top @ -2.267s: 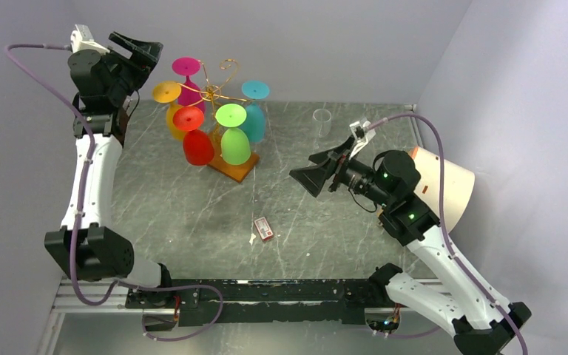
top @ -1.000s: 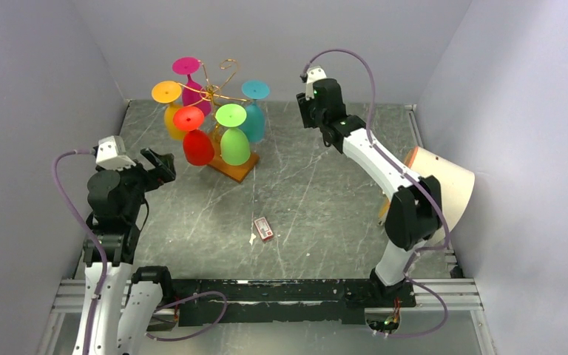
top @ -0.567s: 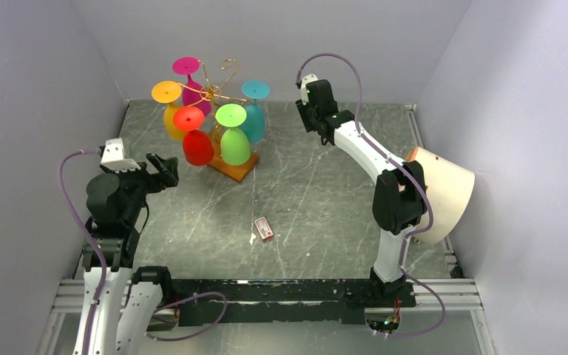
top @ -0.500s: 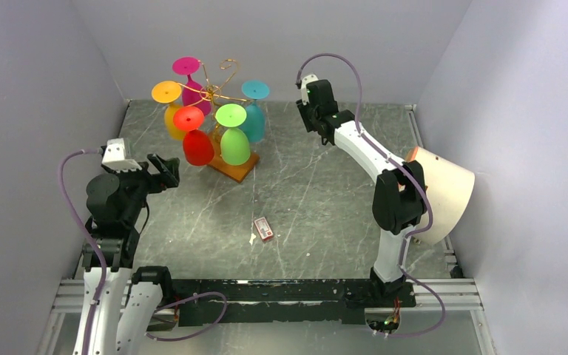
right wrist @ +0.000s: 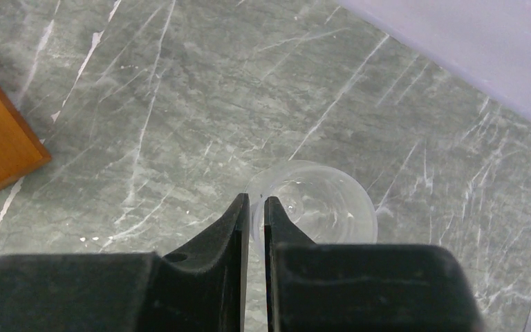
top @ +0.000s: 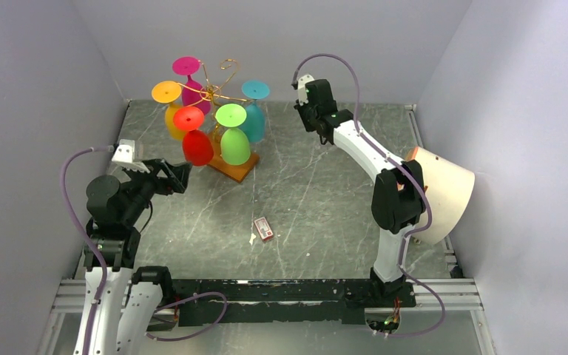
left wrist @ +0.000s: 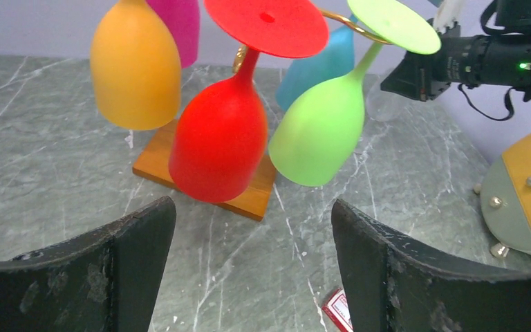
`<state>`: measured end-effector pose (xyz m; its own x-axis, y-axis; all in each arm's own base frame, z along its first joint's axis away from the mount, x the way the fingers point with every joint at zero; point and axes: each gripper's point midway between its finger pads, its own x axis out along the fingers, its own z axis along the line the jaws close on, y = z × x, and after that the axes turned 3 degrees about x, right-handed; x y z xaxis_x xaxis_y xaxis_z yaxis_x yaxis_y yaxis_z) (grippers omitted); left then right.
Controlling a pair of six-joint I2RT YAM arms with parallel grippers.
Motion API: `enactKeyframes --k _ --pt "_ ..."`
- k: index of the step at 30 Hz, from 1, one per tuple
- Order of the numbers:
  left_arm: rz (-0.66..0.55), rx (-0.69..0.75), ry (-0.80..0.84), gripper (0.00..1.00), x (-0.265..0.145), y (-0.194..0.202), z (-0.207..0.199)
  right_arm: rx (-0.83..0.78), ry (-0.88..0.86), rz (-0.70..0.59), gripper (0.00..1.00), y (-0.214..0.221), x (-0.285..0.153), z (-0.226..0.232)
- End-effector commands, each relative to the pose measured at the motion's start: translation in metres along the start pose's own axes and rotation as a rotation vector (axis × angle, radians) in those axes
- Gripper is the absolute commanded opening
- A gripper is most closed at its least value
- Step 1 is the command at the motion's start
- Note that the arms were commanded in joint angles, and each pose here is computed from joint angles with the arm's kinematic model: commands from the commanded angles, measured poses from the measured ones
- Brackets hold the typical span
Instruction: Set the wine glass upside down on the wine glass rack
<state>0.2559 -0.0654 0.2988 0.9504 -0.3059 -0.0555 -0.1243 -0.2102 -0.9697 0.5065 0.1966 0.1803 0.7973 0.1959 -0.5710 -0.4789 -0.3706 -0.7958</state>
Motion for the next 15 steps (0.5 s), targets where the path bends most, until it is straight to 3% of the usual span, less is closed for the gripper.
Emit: enactKeyframes --k 1,15 --pt "-0.045 0.045 0.121 0.86 -0.002 -0.01 -0.021 -0.024 -0.016 0.008 0.0 0.002 -0.015 -0.003" --pt "-0.06 0.055 0.281 0.75 0.0 -0.003 -0.045 0.083 -0.115 -0.06 0.0 -0.005 -0.081 0.01"
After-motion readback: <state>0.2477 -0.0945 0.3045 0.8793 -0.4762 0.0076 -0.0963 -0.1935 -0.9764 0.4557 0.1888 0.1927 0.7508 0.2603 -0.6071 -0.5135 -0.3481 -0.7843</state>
